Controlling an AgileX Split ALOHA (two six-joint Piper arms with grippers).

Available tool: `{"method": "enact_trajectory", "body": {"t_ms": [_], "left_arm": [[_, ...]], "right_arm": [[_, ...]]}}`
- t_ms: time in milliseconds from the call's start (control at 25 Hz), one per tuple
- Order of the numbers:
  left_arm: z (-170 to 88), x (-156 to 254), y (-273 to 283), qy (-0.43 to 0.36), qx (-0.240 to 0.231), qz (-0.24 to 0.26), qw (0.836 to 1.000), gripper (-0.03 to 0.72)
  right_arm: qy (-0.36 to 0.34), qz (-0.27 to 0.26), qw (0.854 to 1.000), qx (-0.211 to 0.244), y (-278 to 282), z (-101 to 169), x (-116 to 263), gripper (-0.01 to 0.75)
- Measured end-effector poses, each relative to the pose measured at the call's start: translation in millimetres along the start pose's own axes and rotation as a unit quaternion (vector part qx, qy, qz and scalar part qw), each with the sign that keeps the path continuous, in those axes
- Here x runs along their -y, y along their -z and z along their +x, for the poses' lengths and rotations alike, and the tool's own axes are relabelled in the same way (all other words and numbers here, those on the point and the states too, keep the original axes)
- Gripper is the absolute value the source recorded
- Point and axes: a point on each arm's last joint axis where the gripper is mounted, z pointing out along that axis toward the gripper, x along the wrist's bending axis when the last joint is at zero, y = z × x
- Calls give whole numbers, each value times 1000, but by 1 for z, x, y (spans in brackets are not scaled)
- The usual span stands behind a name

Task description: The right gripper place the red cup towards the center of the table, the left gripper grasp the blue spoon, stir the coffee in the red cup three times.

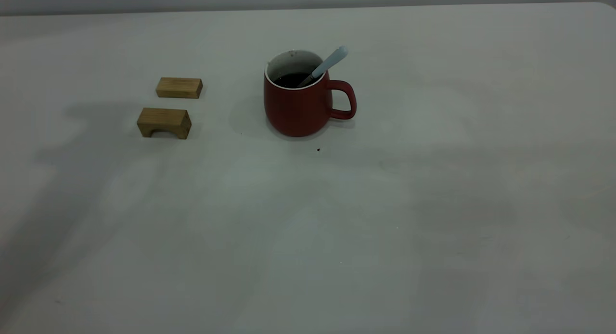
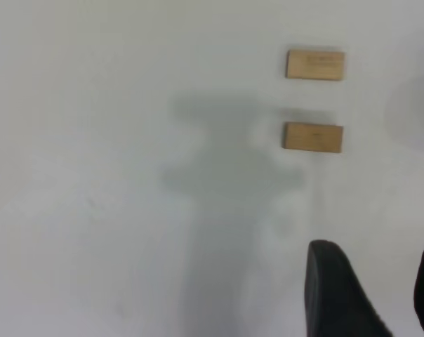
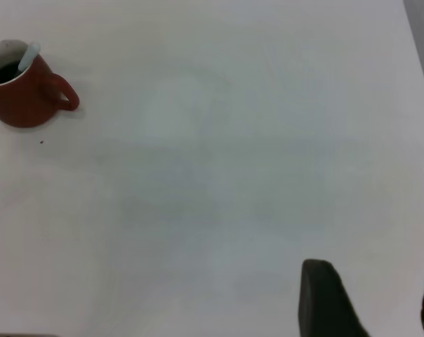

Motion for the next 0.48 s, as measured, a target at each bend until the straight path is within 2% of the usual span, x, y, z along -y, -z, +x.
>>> {"method": "enact_trajectory", "body": {"t_ms": [120, 200, 360, 480], "left_arm": [[3, 26, 15, -85, 22, -36, 996, 355], [5, 50, 18, -112, 36, -48, 992, 355], [13, 105, 24, -110, 44, -65, 991, 355], [20, 156, 20, -88, 45, -55, 994, 355]], "right_arm": [[0, 0, 1000, 0, 0, 0, 0, 375], [0, 0, 1000, 0, 0, 0, 0, 375], [0, 0, 1000, 0, 0, 0, 0, 375], [0, 0, 1000, 0, 0, 0, 0, 375]]}}
